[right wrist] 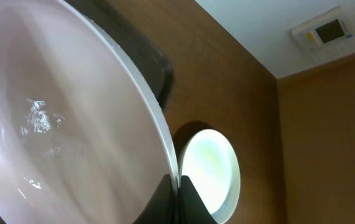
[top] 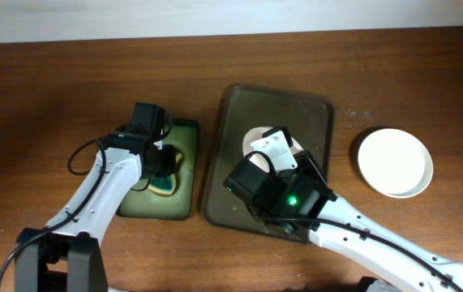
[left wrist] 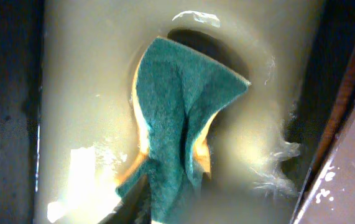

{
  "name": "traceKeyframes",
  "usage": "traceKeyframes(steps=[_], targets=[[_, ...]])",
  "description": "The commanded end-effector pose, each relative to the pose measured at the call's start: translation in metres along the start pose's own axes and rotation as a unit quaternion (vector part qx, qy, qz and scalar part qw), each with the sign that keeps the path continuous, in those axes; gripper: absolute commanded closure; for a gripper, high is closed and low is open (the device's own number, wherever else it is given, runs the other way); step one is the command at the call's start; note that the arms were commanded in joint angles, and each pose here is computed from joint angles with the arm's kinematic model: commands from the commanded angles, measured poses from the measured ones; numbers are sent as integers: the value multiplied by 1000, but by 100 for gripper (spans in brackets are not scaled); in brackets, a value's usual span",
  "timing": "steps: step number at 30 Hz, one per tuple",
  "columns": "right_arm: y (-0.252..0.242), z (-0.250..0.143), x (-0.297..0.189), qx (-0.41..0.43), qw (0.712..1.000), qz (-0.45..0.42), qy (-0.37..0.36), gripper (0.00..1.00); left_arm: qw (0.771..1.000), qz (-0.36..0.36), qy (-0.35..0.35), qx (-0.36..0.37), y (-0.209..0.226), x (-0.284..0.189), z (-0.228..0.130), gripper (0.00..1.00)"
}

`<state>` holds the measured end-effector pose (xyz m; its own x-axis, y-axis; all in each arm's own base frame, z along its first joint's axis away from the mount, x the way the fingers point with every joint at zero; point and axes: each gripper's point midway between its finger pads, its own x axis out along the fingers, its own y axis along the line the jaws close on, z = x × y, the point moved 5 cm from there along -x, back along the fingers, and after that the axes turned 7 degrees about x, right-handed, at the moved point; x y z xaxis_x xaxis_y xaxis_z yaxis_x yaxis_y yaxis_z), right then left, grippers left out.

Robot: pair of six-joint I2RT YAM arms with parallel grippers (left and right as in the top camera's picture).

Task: Clean dirty plates on tray and stack at the side
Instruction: 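Return sponge to water tray with left, lift plate with right, then carry white plate right and place it on the plate stack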

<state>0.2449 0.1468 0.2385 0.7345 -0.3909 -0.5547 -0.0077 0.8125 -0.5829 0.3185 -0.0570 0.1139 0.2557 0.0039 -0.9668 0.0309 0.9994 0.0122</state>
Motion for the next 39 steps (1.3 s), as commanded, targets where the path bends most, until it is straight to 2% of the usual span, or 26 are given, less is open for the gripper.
traceKeyframes(steps=[1, 3, 6, 7, 9, 10, 11, 16, 25, 27, 30, 32, 33, 35, 36, 37, 39], targets=[[-8, 4, -4, 23, 999, -18, -17, 96, 999, -11, -29, 5, -1, -32, 16, 75], [-12, 7, -5, 26, 999, -29, -25, 96, 999, -15, -40, 5, -1, -51, 20, 71], [-24, 20, -11, 41, 996, -60, -50, 96, 996, -25, -88, 3, -1, -104, 29, 68], [-28, 25, -15, 48, 995, -67, -59, 96, 993, -29, -112, 2, 0, -126, 31, 61], [-33, 32, -20, 55, 994, -67, -64, 96, 985, -34, -168, 13, 2, -166, 32, 43], [-37, 34, -23, 54, 994, -67, -63, 96, 975, -31, -221, 9, 8, -200, 26, 7], [-39, 34, -24, 53, 994, -67, -63, 96, 971, -32, -237, 8, 9, -210, 22, 0], [-42, 38, -27, 68, 993, -63, -70, 96, 954, -38, -296, 4, 15, -248, 2, 0], [-46, 41, -28, 75, 991, -79, -80, 96, 954, -38, -298, 4, 15, -250, 1, 0], [-47, 41, -26, 103, 989, -78, -79, 96, 954, -38, -298, 4, 15, -250, 1, 0], [-60, 37, -7, 146, 985, -84, -45, 96, 954, -38, -298, 4, 15, -250, 1, 0], [-78, 26, 37, 187, 981, -31, 48, 96, 954, -38, -298, 4, 15, -250, 1, 0], [-83, 19, 62, 199, 974, 50, 99, 96, 954, -39, -298, 4, 15, -250, 1, 0], [-97, 11, 88, 245, 949, 148, 134, 96, 954, -39, -298, 4, 15, -250, 1, 0], [-130, -2, 115, 344, 901, 217, 153, 96, 954, -39, -298, 4, 15, -250, 1, 0], [-154, -17, 131, 403, 870, 236, 162, 96, 954, -38, -298, 4, 15, -250, 1, 0], [-189, -46, 153, 478, 831, 217, 181, 96, 954, -39, -298, 4, 15, -250, 1, 0]])
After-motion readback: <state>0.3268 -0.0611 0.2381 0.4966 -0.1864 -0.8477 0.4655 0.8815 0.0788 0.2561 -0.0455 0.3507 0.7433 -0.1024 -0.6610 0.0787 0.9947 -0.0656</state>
